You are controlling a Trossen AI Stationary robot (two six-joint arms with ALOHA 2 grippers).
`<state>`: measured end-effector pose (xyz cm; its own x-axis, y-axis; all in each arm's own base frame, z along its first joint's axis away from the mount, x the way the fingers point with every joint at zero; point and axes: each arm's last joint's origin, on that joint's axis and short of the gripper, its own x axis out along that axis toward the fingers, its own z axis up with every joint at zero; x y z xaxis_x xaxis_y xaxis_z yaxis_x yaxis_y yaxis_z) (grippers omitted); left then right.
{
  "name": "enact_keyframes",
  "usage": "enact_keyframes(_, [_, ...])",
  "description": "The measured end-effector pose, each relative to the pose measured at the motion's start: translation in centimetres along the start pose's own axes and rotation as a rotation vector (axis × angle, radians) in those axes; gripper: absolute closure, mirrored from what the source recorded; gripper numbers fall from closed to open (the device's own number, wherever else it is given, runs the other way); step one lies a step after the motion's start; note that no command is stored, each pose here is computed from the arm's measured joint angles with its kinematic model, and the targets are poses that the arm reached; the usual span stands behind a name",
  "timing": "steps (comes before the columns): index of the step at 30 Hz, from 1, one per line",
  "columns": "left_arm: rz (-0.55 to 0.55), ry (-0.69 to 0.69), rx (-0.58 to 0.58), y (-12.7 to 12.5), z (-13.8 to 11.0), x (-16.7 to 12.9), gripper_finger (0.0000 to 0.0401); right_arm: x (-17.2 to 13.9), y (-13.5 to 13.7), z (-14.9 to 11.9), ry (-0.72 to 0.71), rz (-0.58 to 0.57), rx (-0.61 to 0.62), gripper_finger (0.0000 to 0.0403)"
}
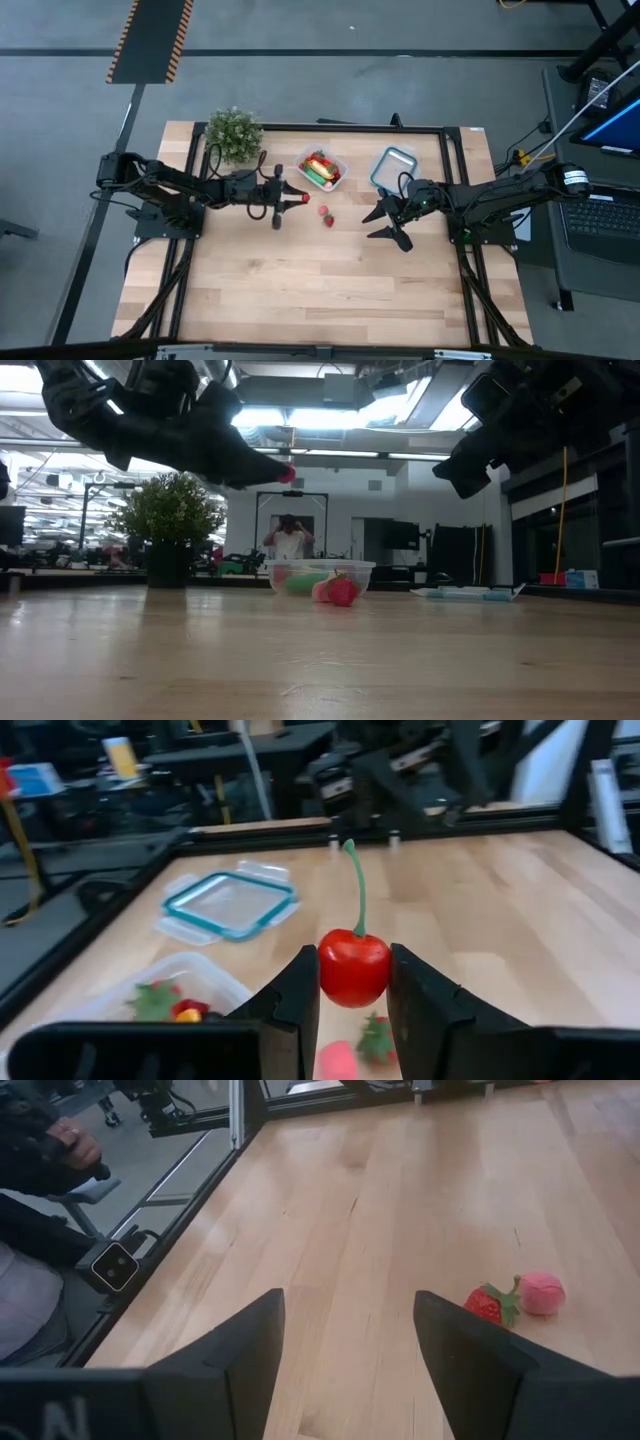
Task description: Pick and placing Produce into tupperware
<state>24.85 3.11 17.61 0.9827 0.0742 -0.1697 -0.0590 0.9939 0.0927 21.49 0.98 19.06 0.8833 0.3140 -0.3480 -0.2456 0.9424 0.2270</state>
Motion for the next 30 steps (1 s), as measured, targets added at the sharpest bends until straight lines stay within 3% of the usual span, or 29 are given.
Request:
enact_keyframes(6, [0.108,0.015,-0.026,0.3,-0.1,0.0,0.0317,0.0,0.0,0.0,0.000,-0.008,0.000,0.0178])
enact_keyframes(23, [0.219,0.035,-0.049,1.0,-0.3,-0.1,0.0317,0.0,0.0,0.0,0.000,-0.010,-0.003,0.0178])
enact_keyframes(30, [0.295,0.206,-0.093,3.7,0.1,0.9,0.0317,0.0,0.0,0.0,0.000,-0.012,-0.025,0.0178])
